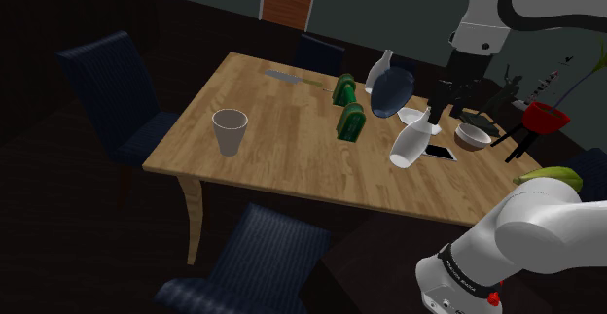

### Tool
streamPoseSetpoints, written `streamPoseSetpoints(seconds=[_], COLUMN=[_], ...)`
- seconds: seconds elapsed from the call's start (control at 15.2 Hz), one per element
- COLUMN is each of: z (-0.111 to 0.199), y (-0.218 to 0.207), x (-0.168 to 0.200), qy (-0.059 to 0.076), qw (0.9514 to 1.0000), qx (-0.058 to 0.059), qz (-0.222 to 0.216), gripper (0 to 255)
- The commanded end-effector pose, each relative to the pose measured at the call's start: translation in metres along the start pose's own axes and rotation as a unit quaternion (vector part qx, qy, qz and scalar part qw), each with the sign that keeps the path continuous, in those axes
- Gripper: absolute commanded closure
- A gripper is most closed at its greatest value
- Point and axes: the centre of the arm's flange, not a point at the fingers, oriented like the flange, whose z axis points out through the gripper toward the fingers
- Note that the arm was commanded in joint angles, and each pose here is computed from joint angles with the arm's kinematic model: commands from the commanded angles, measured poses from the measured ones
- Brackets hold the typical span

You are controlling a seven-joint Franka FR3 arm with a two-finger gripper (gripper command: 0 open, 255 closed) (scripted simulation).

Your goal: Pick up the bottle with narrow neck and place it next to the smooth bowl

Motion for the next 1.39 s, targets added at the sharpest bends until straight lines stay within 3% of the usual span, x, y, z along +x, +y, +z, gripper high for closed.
streamPoseSetpoints(seconds=[0.0,1.32], z=[0.0,0.064], y=[0.0,0.22], x=[0.0,0.127], qy=[0.0,0.037], qw=[1.0,0.9951], qx=[0.0,0.011], qz=[0.0,-0.091], gripper=[0,0])
